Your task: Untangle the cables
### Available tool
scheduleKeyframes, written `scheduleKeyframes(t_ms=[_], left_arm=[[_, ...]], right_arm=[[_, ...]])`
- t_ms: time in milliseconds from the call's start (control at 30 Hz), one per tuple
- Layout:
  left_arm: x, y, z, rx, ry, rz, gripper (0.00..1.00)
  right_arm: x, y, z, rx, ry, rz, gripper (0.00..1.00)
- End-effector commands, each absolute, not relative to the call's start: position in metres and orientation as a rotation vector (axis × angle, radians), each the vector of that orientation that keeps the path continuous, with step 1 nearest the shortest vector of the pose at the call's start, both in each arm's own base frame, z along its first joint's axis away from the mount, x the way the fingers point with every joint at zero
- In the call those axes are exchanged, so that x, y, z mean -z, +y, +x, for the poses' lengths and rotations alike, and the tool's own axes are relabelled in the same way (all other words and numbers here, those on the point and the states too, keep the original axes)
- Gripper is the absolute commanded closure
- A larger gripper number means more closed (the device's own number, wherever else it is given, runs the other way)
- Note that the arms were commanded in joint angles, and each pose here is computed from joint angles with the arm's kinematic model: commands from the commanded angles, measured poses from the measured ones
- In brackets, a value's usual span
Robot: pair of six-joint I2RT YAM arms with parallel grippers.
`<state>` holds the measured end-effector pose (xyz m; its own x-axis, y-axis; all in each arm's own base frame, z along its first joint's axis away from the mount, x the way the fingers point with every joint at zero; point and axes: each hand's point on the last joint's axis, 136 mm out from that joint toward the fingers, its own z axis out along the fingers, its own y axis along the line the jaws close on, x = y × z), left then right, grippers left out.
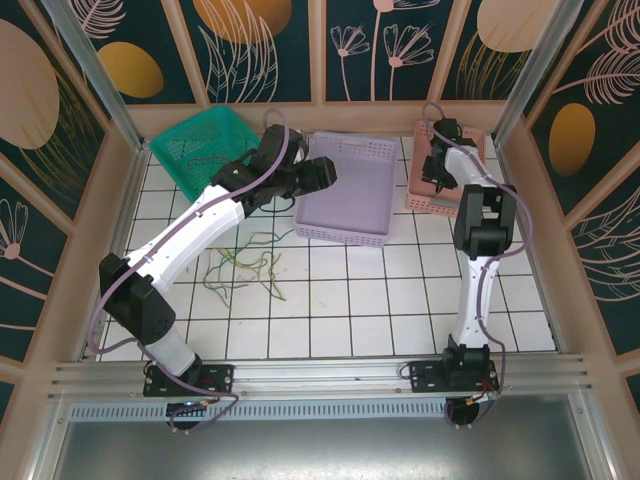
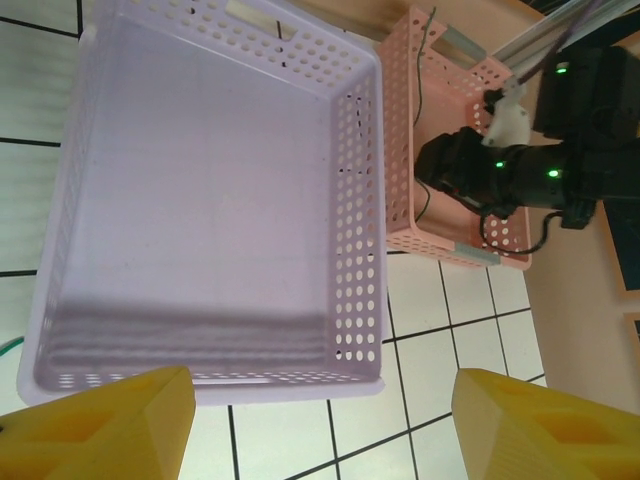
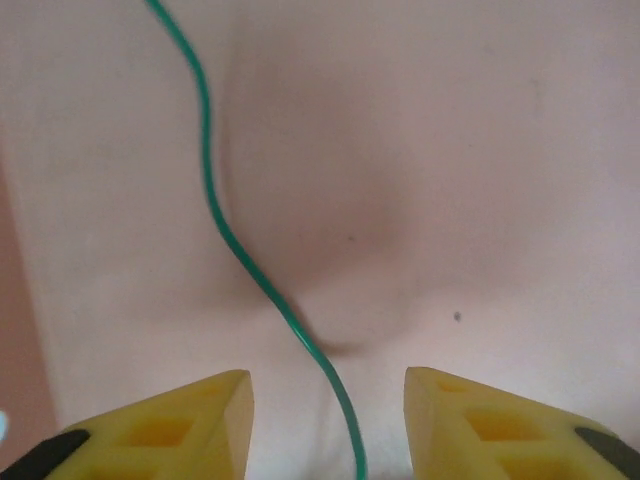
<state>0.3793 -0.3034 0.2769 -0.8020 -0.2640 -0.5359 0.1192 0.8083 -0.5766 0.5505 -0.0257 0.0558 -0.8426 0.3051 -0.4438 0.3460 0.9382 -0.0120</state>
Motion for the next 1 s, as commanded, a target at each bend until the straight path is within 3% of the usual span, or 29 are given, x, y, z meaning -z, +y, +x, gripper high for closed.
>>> scheduleKeyframes(t_ms=[0,267,467,700,967], left_arm=[[-0.283,-0.293,0.377,0.78,2.352,-0.146,0.31],[-0.259,-0.243,0.37,0.587,2.419,-0.302,0.3],[-0.225,-0.169,0.357,0.538,2.442,-0.61,0.31],[-0.175,-0.083,0.327,0.406,2.437,-0.943,0.32],[-0.097,-0.055,0.278,0.281,2.577,-1.153,0.25]], right_arm=[[-0.124,-0.04,0.547,0.101,2.533,0.538,0.51],[-0.215,-0.031,0.53,-0.051,2.321,0.667,0.53],[-0.236,-0.005,0.486,-0.184,2.227,0.716,0.58],[-0.214,0.105,0.43,-0.355,2.329,0.38,0.63],[-0.177,0.253,0.323,-0.728,2.409,-0.192,0.6]])
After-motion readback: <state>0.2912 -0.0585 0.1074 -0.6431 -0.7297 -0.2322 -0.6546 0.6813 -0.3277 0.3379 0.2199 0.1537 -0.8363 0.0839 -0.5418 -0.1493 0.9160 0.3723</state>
